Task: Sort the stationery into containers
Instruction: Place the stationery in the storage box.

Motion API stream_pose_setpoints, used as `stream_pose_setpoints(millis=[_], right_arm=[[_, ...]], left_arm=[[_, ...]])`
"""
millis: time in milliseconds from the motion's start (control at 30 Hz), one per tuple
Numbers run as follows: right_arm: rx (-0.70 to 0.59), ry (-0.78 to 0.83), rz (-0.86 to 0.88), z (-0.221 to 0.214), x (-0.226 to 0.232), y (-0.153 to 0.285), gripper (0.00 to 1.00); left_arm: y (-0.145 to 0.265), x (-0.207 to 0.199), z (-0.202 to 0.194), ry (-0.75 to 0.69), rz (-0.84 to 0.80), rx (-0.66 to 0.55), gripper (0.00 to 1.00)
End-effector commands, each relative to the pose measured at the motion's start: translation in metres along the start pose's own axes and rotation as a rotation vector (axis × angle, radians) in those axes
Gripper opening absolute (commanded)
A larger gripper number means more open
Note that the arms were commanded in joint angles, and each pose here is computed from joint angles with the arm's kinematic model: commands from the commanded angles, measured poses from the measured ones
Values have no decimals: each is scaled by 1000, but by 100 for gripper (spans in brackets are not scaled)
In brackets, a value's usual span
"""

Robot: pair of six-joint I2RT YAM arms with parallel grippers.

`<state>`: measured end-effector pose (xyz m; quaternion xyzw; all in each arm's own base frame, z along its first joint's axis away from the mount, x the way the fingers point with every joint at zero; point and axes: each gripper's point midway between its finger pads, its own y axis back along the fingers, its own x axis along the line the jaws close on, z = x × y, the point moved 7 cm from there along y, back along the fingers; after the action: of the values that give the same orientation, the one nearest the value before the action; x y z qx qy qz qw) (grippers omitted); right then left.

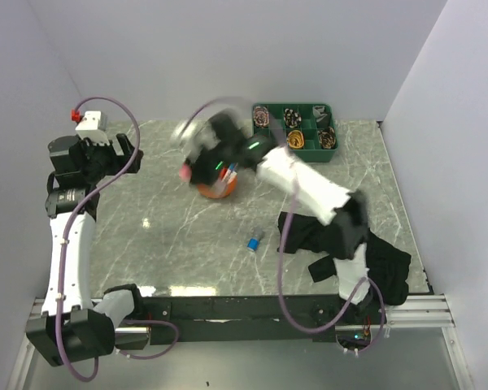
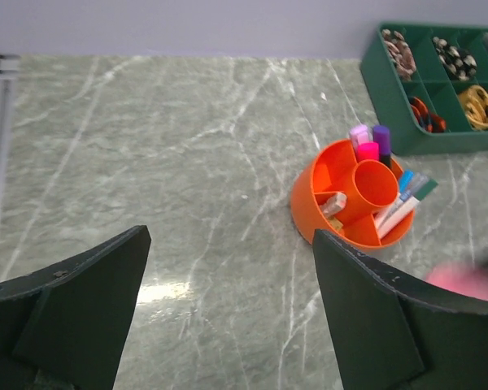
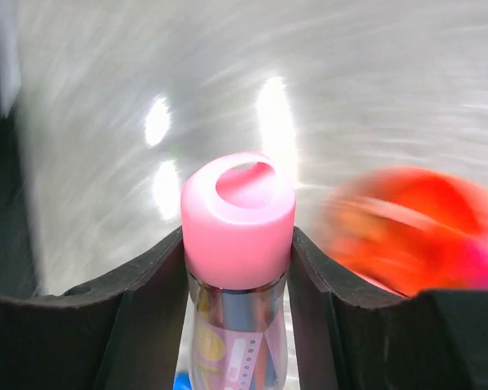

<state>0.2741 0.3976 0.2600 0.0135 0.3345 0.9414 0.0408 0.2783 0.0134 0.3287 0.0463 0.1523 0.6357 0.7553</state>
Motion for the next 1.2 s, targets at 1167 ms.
stream_pose_setpoints(millis=[1167], right_arm=[[-852,-98,-603,-10,-156,23,0]], left_arm=[[-67,22,-39,-49,-166,220,84]])
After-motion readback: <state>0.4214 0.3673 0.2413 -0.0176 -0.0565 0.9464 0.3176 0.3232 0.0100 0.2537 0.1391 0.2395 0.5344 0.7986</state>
